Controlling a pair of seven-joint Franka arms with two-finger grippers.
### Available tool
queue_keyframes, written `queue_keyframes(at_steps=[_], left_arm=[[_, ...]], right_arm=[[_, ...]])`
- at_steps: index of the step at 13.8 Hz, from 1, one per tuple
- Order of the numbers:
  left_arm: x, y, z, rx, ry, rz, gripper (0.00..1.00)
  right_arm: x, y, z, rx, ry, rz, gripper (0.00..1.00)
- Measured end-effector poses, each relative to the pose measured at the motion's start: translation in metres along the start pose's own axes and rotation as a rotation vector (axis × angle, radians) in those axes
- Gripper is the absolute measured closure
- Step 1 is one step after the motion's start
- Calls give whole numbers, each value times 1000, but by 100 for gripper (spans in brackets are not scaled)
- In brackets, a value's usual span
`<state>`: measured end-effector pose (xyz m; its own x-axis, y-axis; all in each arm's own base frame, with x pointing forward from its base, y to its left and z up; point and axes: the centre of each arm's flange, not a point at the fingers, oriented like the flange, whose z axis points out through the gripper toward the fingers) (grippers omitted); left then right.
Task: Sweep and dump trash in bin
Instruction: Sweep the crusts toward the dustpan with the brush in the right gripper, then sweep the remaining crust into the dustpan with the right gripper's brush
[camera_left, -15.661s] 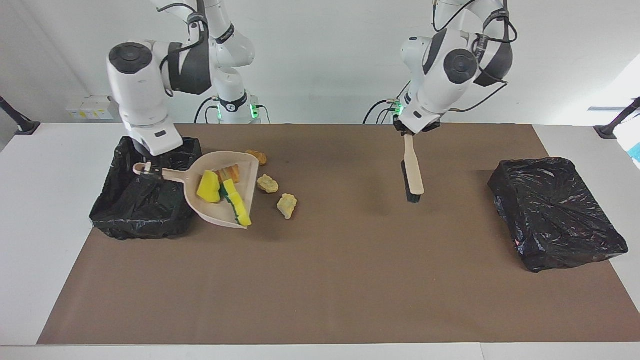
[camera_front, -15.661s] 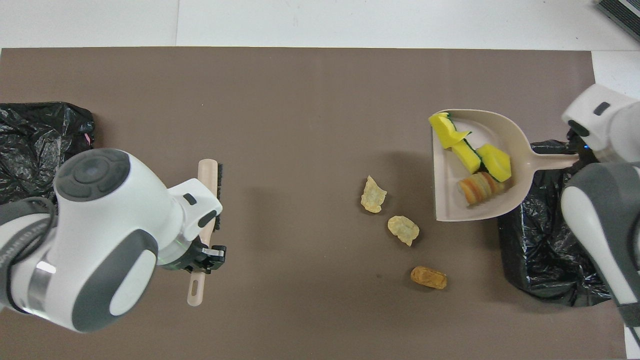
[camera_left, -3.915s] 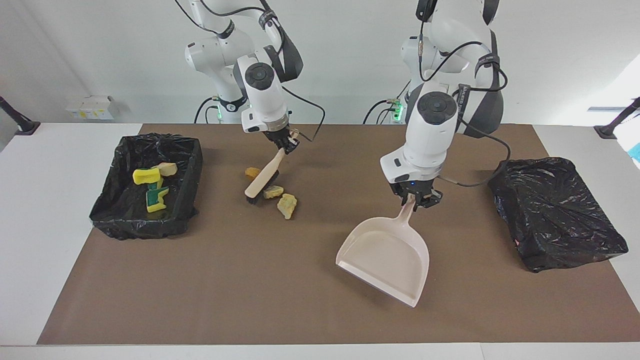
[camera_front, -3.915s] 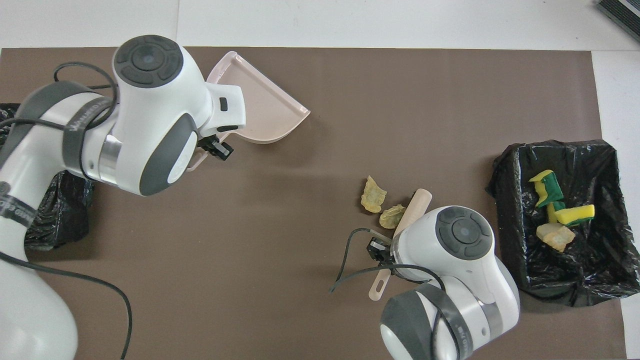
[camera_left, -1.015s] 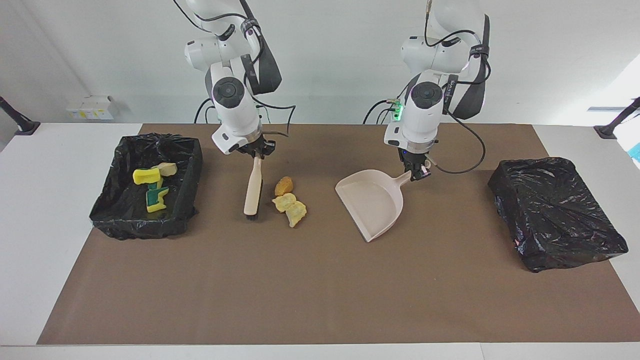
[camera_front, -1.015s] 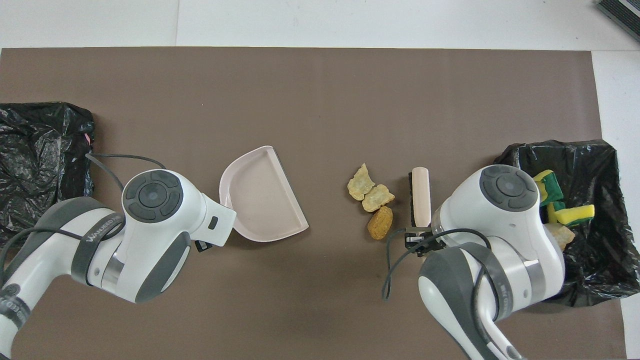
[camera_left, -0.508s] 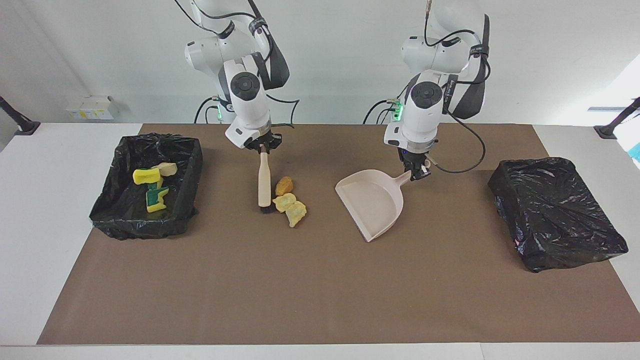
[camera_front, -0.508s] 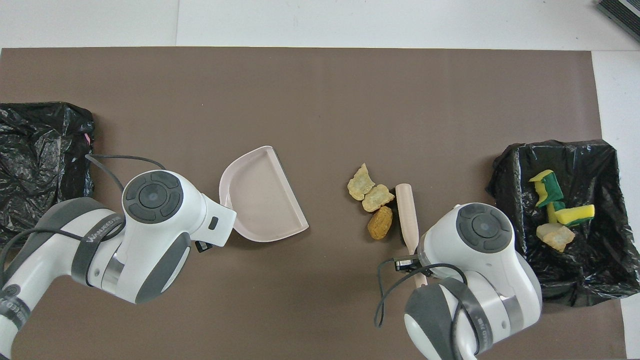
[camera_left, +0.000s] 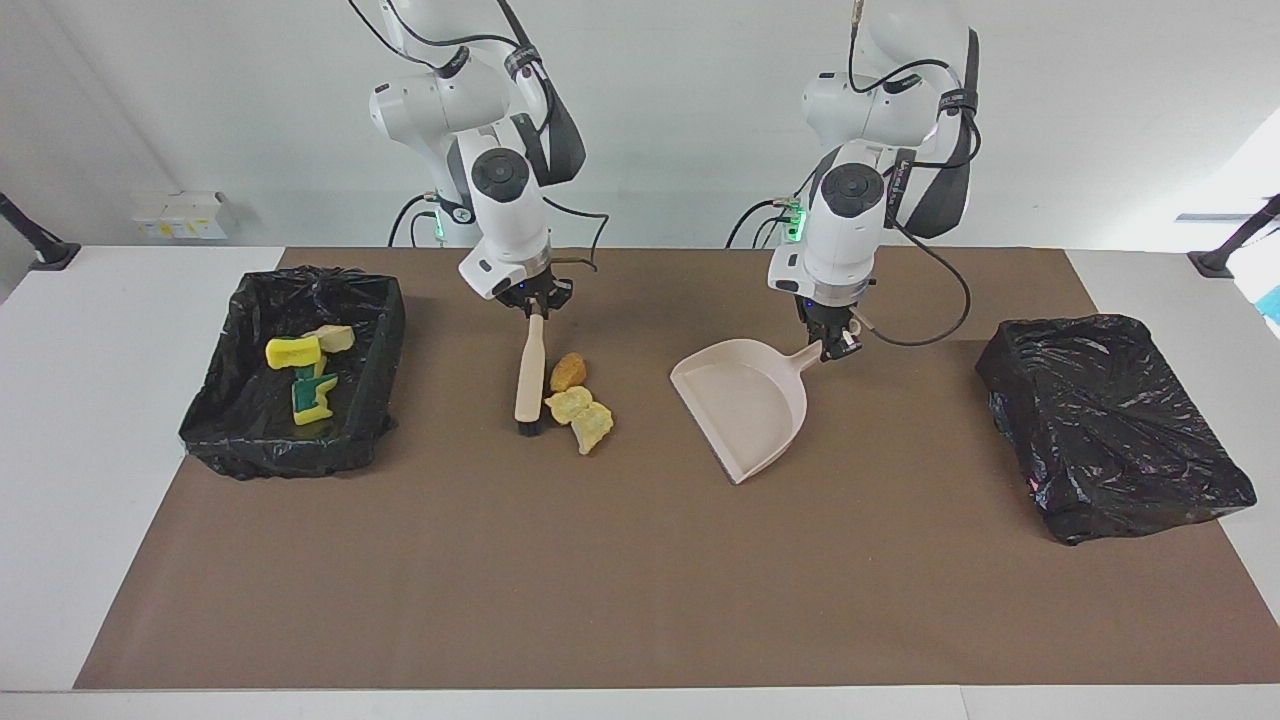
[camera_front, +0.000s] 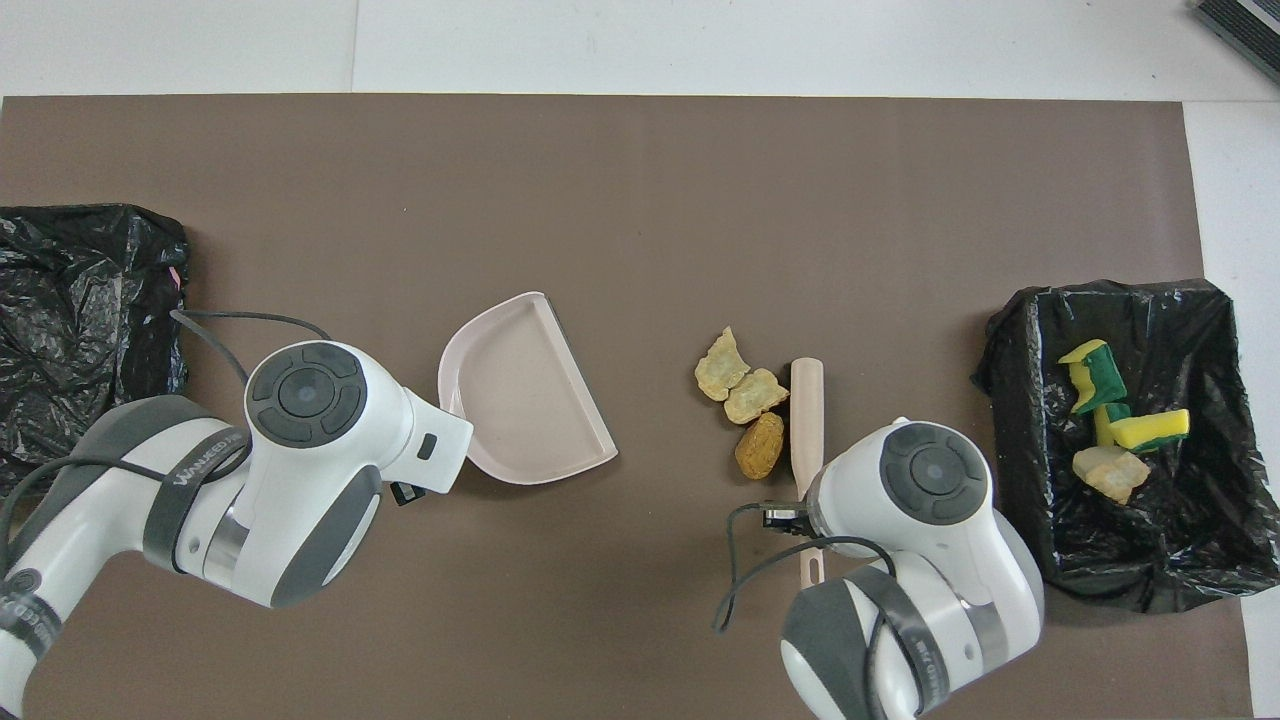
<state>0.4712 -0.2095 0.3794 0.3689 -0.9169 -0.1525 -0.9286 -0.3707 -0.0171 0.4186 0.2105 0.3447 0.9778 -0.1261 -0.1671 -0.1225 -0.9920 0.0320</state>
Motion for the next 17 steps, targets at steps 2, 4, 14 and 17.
queue_keyframes(at_steps=[2, 4, 14, 17], left_arm=[[0, 0, 0, 0, 0, 0, 69], [0, 1, 1, -1, -1, 1, 69], [2, 7, -1, 1, -1, 1, 69], [2, 7, -1, 1, -1, -3, 69]], right_arm=[[-1, -17, 4, 13, 0, 72, 74], [6, -26, 1, 44, -11, 137, 74], [38, -117, -6, 88, 4, 85, 74], [22, -135, -5, 83, 10, -113, 74]])
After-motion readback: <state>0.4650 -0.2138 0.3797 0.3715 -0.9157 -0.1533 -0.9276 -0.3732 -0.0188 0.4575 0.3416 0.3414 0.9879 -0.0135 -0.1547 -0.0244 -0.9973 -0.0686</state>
